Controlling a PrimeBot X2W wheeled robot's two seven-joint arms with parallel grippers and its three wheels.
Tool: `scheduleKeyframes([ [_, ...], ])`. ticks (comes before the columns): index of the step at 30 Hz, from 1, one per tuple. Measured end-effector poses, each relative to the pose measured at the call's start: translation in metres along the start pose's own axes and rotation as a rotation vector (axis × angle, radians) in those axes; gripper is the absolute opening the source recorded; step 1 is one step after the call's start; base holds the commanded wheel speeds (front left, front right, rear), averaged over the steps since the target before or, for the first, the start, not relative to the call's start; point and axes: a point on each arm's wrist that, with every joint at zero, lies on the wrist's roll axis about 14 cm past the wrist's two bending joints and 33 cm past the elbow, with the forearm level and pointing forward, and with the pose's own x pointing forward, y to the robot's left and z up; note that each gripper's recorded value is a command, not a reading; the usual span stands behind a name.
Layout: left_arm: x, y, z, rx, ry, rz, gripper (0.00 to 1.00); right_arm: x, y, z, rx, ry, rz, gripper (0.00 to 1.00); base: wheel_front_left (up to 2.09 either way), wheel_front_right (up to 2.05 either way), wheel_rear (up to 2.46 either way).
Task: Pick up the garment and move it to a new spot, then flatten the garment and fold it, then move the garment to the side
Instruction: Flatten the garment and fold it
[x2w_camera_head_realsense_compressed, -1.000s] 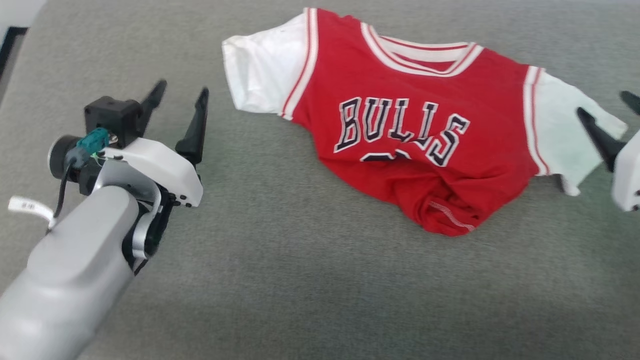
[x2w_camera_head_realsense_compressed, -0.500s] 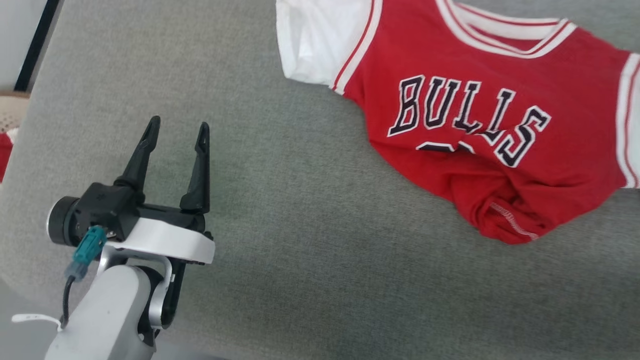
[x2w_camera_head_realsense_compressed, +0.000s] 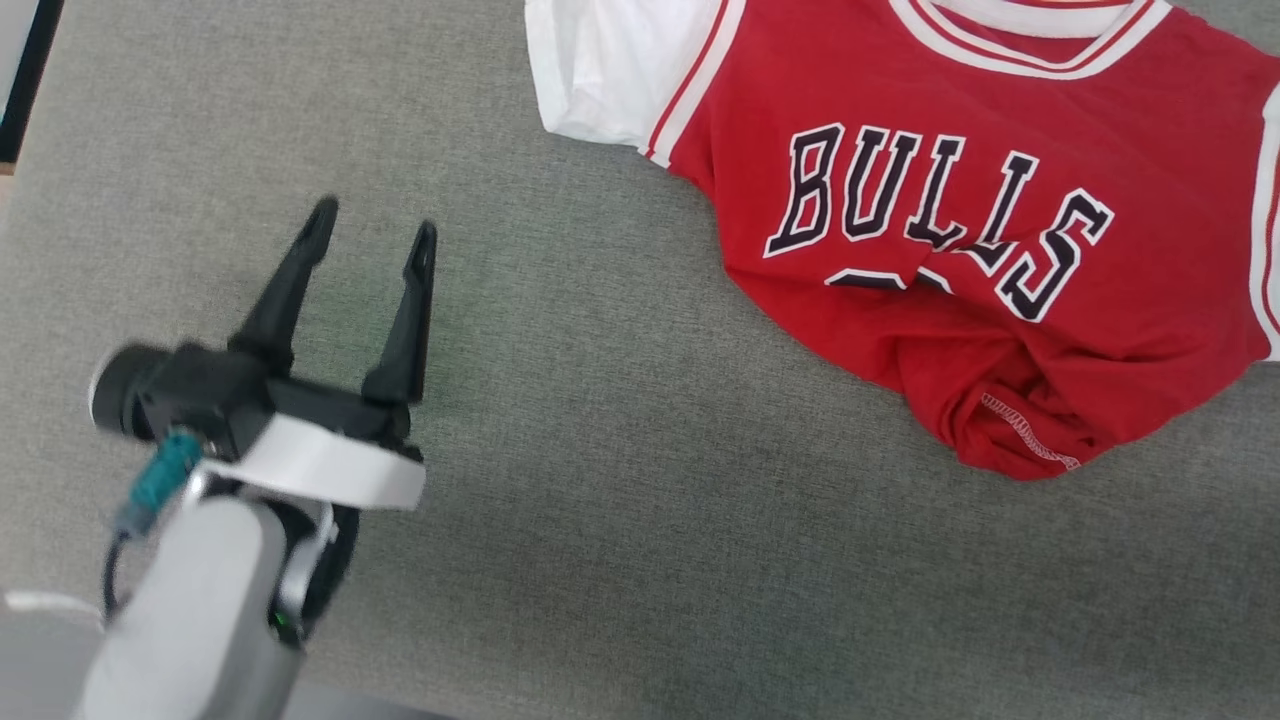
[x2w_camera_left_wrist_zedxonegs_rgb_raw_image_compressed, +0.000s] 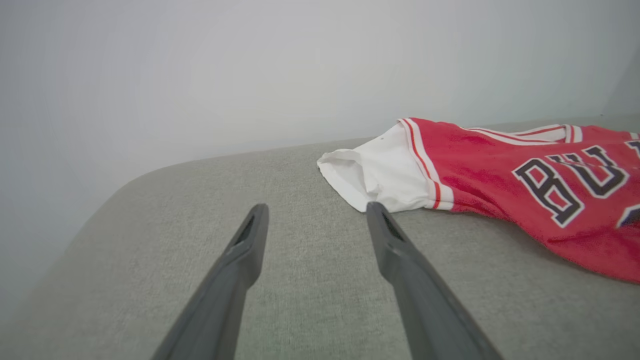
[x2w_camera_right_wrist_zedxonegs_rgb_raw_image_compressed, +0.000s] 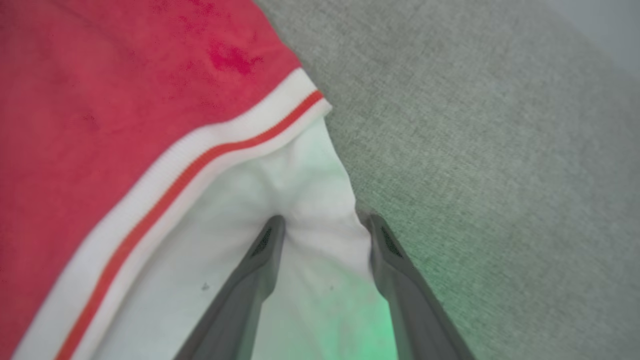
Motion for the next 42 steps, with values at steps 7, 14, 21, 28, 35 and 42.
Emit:
scheduleKeyframes([
  [7, 0.051, -0.003, 0.023, 0.124, -0.018, -0.170, 1.00, 0.000, 0.006, 0.003, -0.014, -0.033, 0.019, 0.00, 0.00, 0.00, 0.00],
  [14, 0.125, -0.014, 0.022, 0.222, 0.153, -0.315, 1.00, 0.009, 0.006, 0.009, -0.052, -0.054, 0.029, 0.00, 0.00, 0.00, 0.00],
  [21, 0.171, -0.009, -0.023, 0.175, 0.519, -0.341, 1.00, 0.017, 0.004, 0.009, -0.081, -0.070, 0.042, 0.00, 0.00, 0.00, 0.00],
  [28, 0.193, -0.035, -0.060, 0.101, 0.757, -0.408, 1.00, 0.022, 0.002, 0.006, -0.095, -0.071, 0.048, 0.00, 0.00, 0.00, 0.00],
  [35, 0.203, -0.035, -0.083, 0.131, 0.931, -0.409, 1.00, 0.026, 0.001, 0.003, -0.114, -0.070, 0.055, 0.00, 0.00, 0.00, 0.00],
  [42, 0.203, -0.042, -0.089, 0.126, 0.994, -0.429, 1.00, 0.029, 0.003, 0.001, -0.126, -0.063, 0.065, 0.00, 0.00, 0.00, 0.00],
])
